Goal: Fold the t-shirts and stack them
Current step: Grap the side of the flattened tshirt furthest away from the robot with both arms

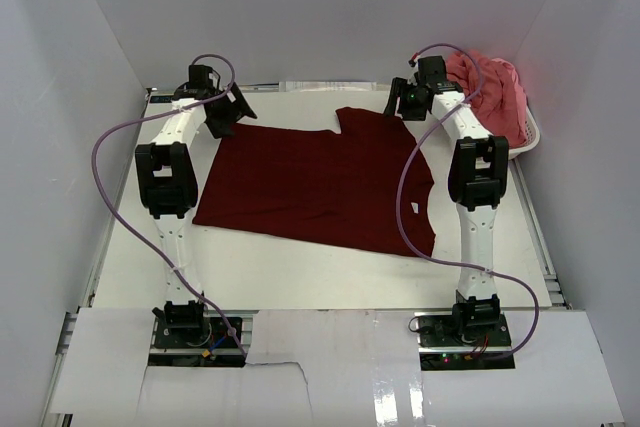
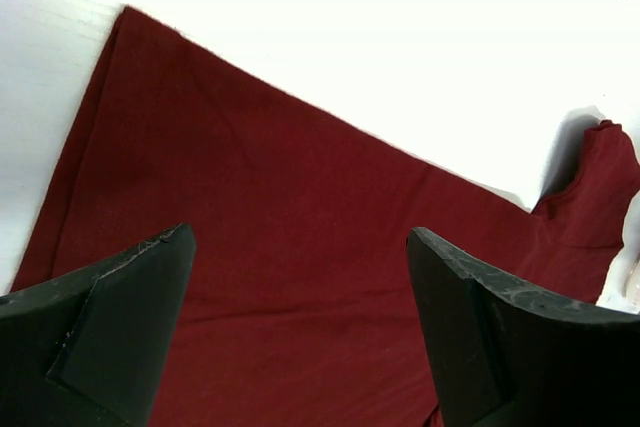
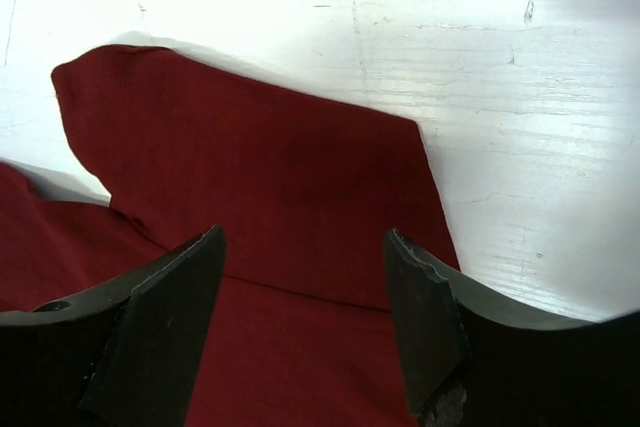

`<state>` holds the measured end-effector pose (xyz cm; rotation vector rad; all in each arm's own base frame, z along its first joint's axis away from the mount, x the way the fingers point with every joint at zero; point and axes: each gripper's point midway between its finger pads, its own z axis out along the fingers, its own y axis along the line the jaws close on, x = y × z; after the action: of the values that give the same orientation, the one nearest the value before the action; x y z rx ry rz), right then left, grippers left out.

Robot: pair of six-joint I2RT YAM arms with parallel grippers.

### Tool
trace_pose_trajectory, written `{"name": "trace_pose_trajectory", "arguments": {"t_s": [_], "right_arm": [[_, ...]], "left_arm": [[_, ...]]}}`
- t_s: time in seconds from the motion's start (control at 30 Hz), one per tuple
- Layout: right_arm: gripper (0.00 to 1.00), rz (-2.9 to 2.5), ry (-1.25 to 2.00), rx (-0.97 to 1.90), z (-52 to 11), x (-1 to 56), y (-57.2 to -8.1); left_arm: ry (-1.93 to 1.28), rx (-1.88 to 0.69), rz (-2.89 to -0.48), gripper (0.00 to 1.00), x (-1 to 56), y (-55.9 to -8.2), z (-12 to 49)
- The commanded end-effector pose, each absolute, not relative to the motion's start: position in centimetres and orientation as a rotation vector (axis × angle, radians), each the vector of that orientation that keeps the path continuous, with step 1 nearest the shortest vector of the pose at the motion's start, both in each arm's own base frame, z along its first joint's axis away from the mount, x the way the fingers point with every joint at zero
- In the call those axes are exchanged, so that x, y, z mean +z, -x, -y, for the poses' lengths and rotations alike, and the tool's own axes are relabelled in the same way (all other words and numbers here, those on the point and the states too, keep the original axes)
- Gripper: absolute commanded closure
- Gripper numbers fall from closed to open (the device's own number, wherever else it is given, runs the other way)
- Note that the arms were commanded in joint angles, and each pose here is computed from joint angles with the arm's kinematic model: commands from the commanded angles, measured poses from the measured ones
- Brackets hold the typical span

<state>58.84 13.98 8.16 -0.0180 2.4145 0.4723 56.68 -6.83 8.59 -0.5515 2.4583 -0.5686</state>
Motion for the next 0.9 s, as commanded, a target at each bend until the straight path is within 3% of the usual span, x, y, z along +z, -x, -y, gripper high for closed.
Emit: {"name": "trace_pose_trajectory", "arguments": {"t_s": [0.0,0.63,0.87], "right_arm": [[0.30,-2.379,0.018,0.535,-14.3,8.2,-59.6],[0.30,-2.412,0.023,0.412,-11.8,4.0,-60.4],[0.38,-2.465,0.036,0.492,-12.9,1.6,-59.2]], "left_arm": [[0.483,-0.571,-2.374,0.02,12.2,-57.6,6.9],[0.464,-0.526,-2.385,0.02,11.8,-56.8,6.3],[0.476,-0.526,-2.408,0.02,10.9,-56.2,6.4]]}}
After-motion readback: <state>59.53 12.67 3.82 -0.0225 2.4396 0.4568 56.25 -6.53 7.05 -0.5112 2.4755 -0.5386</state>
